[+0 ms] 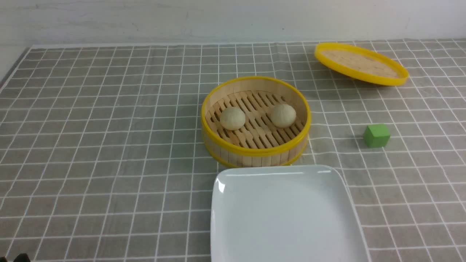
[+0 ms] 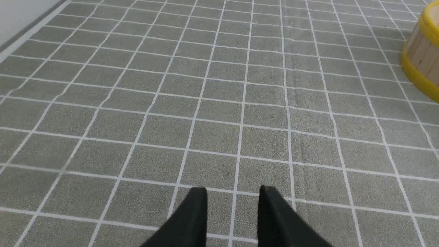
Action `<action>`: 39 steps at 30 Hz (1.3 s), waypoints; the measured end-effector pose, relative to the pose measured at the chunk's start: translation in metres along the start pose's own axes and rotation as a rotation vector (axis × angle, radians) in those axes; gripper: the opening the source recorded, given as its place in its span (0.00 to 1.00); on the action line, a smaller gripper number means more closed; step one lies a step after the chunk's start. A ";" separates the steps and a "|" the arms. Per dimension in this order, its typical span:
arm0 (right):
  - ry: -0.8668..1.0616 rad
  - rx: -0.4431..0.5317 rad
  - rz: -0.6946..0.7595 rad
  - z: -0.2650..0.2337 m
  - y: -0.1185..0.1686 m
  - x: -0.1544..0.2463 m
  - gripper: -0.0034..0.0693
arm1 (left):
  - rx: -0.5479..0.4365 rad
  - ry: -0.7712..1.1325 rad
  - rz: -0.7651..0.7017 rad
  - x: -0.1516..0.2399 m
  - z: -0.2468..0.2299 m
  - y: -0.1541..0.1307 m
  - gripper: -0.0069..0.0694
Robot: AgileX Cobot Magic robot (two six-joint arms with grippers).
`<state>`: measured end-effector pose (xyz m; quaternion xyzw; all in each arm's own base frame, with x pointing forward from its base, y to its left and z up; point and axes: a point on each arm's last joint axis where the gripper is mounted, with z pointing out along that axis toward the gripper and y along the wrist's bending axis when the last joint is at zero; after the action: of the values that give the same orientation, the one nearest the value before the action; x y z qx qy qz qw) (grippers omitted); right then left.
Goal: Put the steamed buns into the plate on the grey tablecloth.
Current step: 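Reach toward a bun in the bamboo steamer with the right gripper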
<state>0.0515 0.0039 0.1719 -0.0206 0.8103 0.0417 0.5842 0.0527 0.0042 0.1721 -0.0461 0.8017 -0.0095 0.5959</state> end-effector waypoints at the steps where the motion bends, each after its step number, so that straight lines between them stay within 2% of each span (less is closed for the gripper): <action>1: 0.000 0.000 0.000 0.000 0.000 0.000 0.38 | 0.000 0.000 0.000 0.000 0.000 0.000 0.41; 26: 0.000 0.000 -0.001 0.000 0.000 0.000 0.38 | -0.007 -0.002 0.019 0.000 0.000 0.001 0.41; 39: -0.002 0.019 -0.046 0.000 -0.002 0.000 0.38 | -0.007 -0.002 0.019 0.000 0.000 0.001 0.41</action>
<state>0.0517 0.0022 0.1721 -0.0334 0.8092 0.0206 0.5862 0.0527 0.0048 0.1722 -0.0407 0.8016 -0.0011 0.5965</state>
